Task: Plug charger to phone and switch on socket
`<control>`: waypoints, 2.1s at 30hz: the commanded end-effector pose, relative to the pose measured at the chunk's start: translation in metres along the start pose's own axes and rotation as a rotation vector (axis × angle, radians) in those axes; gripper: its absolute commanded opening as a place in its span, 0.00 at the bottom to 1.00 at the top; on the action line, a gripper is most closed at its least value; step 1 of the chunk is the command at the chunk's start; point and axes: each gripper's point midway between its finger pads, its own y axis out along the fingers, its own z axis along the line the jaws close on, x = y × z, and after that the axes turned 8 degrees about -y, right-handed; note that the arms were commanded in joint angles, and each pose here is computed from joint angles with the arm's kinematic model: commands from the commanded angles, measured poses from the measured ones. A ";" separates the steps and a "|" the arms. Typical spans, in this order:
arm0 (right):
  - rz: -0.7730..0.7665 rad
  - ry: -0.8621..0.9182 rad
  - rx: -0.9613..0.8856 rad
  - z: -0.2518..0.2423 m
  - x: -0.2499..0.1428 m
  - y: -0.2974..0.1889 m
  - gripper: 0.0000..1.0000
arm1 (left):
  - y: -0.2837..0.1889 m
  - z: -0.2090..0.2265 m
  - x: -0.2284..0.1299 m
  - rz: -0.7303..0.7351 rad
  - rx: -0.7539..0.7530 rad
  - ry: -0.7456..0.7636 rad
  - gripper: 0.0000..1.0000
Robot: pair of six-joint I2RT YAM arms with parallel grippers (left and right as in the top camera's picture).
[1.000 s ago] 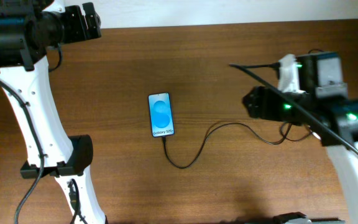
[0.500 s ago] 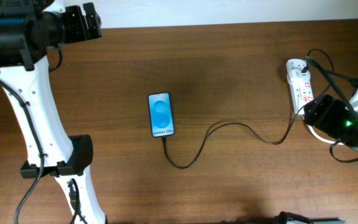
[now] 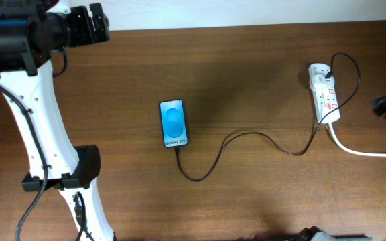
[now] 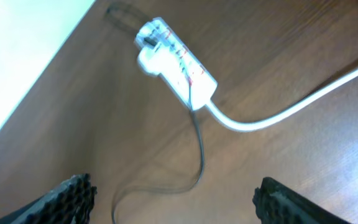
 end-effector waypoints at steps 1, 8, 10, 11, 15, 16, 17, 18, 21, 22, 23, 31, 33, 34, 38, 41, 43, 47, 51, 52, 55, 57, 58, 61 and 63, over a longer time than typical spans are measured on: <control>-0.013 0.080 0.035 -0.032 0.024 0.022 0.86 | -0.004 -0.002 0.001 -0.011 -0.007 0.003 0.99; 0.025 0.174 0.046 -0.085 0.055 0.120 0.87 | -0.004 -0.002 0.001 -0.012 -0.006 0.003 0.99; 0.030 0.154 0.080 -0.082 0.060 0.147 0.87 | -0.004 -0.002 0.001 -0.011 -0.007 0.003 0.99; 0.029 0.137 0.086 -0.080 0.063 0.159 0.87 | -0.004 -0.002 0.001 -0.011 -0.007 0.003 0.99; -0.006 0.044 0.100 -0.060 0.075 0.196 0.87 | -0.004 -0.002 0.001 -0.011 -0.007 0.003 0.99; -0.011 0.019 0.065 -0.058 0.076 0.206 0.87 | -0.004 -0.002 0.001 -0.011 -0.007 0.003 0.99; -0.008 0.002 0.049 -0.054 0.075 0.214 0.87 | -0.004 -0.002 0.001 -0.011 -0.007 0.003 0.99; 0.002 -0.014 0.052 -0.048 0.072 0.223 0.87 | -0.004 -0.002 0.001 -0.011 -0.006 0.003 0.99; 0.027 -0.040 0.049 -0.039 0.064 0.246 0.87 | -0.004 -0.002 0.001 -0.011 -0.007 0.003 0.99; 0.040 -0.051 0.031 -0.039 0.060 0.257 0.87 | -0.004 -0.002 0.001 -0.011 -0.007 0.003 0.99; 0.048 -0.060 0.028 -0.037 0.057 0.263 0.87 | -0.004 -0.002 0.001 -0.011 -0.007 0.003 0.99; 0.161 -0.040 0.011 -0.052 0.020 0.311 0.87 | -0.004 -0.002 0.001 -0.011 -0.007 0.003 0.99; 0.173 -0.043 0.016 -0.051 0.016 0.318 0.87 | -0.004 -0.002 0.001 -0.011 -0.007 0.003 0.99; 0.178 -0.049 0.019 -0.048 0.013 0.322 0.87 | -0.004 -0.002 0.001 -0.011 -0.007 0.003 0.99; 0.184 -0.102 0.017 -0.035 0.008 0.330 0.87 | -0.004 -0.002 0.001 -0.011 -0.007 0.003 0.99; 0.189 -0.120 -0.016 -0.033 0.005 0.332 0.87 | -0.004 -0.002 0.001 -0.011 -0.007 0.003 0.99; 0.193 -0.131 -0.022 -0.030 0.003 0.333 0.87 | -0.004 -0.002 0.001 -0.011 -0.007 0.003 0.99; 0.216 -0.126 -0.025 -0.031 -0.003 0.332 0.87 | -0.004 -0.002 0.001 -0.011 -0.007 0.003 0.99; 0.235 -0.121 -0.028 -0.031 -0.007 0.331 0.87 | -0.004 -0.002 0.001 -0.011 -0.007 0.003 0.99; 0.241 -0.119 -0.029 -0.032 -0.009 0.331 0.87 | -0.004 -0.002 0.001 -0.011 -0.007 0.003 0.99; 0.257 -0.116 -0.032 -0.033 -0.013 0.330 0.87 | -0.004 -0.002 0.001 -0.011 -0.007 0.003 0.99; 0.269 -0.112 -0.034 -0.034 -0.017 0.330 0.87 | -0.004 -0.002 0.001 -0.012 -0.006 0.003 0.99; 0.274 -0.112 -0.034 -0.034 -0.019 0.330 0.88 | -0.004 -0.002 0.001 -0.011 -0.007 0.003 0.99; 0.281 -0.124 -0.056 -0.034 -0.023 0.332 0.87 | -0.004 -0.002 0.001 -0.011 -0.007 0.003 0.99; 0.286 -0.143 -0.058 -0.026 -0.026 0.334 0.88 | -0.004 -0.002 0.001 -0.011 -0.006 0.003 0.99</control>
